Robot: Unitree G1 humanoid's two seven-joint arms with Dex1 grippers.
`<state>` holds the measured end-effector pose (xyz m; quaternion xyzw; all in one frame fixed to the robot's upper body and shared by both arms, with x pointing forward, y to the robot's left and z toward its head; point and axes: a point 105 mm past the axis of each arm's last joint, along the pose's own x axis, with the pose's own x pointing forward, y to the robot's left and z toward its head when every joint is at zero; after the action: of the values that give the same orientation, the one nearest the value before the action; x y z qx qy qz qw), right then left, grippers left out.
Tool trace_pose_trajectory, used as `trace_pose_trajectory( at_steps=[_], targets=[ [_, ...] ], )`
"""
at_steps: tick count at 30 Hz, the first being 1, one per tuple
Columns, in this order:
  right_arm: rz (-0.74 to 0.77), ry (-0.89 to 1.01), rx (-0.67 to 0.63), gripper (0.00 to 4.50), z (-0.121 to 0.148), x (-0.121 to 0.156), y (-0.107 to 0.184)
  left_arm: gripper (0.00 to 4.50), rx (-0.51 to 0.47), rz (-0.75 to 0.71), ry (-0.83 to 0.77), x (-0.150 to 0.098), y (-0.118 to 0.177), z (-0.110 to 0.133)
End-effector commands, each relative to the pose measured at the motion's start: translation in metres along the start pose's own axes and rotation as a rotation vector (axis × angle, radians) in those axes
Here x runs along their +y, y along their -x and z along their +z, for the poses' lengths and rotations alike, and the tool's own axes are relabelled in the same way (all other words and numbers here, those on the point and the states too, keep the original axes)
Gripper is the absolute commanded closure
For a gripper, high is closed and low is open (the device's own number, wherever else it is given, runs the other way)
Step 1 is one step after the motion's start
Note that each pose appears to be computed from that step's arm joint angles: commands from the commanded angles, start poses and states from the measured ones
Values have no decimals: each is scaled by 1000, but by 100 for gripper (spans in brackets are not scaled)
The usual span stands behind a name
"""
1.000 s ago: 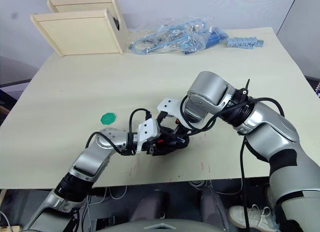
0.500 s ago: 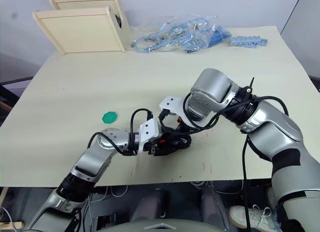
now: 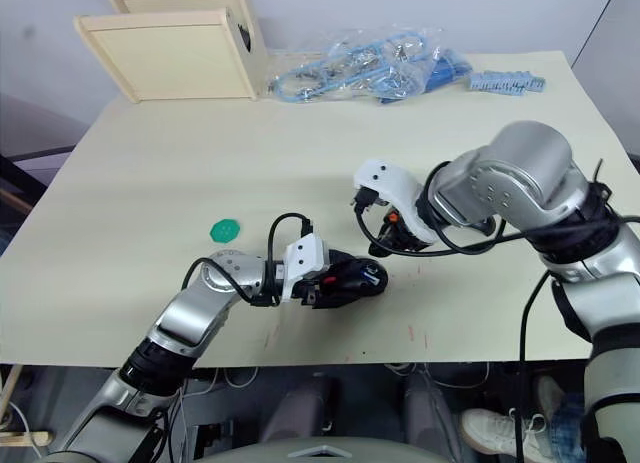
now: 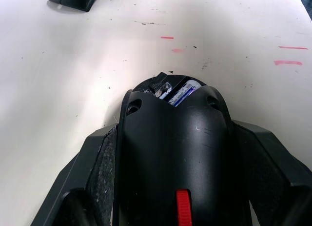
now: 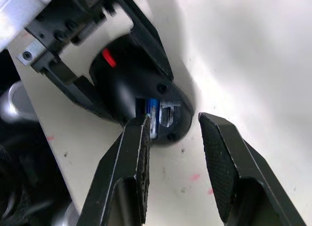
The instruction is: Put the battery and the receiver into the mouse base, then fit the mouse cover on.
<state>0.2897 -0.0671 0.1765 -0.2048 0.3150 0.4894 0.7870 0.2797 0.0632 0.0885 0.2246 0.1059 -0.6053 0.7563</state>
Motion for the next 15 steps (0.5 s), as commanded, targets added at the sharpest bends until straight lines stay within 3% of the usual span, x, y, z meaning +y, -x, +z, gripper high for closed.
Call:
trace_pose_trajectory(
  at_steps=[1,4,9,15],
  targets=[
    [-76,117,-236,287,16,0,20,159,-7,5,-23,3,1,12],
    [-81,80,-356,287,5,1,22,159,-1,7,-17,3,2,9],
    [-112,29,-506,287,-14,0,20,159,26,20,-7,1,10,-22],
    [-149,6,-589,287,-31,2,3,159,25,28,-27,-3,5,-26]
  ],
)
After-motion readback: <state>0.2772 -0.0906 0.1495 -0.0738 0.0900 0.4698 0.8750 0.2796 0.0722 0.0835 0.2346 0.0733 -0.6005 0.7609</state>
